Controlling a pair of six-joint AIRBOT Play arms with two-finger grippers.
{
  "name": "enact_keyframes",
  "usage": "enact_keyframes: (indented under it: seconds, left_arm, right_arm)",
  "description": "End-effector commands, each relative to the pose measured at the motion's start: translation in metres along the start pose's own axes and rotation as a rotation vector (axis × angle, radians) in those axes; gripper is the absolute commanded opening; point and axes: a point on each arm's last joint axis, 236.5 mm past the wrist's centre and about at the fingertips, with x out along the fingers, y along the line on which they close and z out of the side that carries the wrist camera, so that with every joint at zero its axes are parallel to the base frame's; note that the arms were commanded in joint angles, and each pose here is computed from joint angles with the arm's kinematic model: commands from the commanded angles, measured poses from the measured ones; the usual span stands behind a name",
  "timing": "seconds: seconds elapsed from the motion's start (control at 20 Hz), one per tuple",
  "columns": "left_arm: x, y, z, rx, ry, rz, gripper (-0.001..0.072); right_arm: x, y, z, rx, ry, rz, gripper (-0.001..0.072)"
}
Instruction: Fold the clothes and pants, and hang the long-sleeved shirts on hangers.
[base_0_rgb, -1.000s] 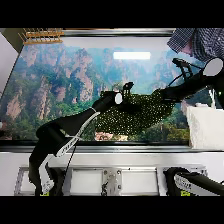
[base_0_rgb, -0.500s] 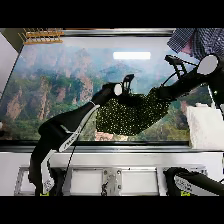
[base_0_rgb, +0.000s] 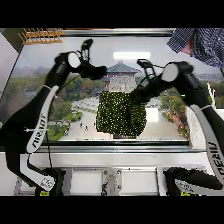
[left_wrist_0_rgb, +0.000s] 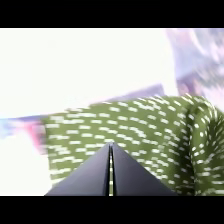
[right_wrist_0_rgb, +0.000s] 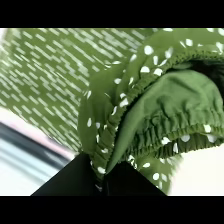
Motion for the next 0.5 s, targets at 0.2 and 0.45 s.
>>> enact_keyframes:
  seconds: [0.2,0.45]
  left_arm:
    - [-0.113,0.078,0.037,-0.094,-0.132,0.096,0.0003]
    - [-0.134,0.089,0.021,-0.127,-0.173,0.116,0.0003]
  right_arm:
    - [0.122,0.182,0.044,-0.124,-0.188,0.337,0.0709]
    - [0.09,0.141,0.046,-0.168,-0.201,0.234,0.0709]
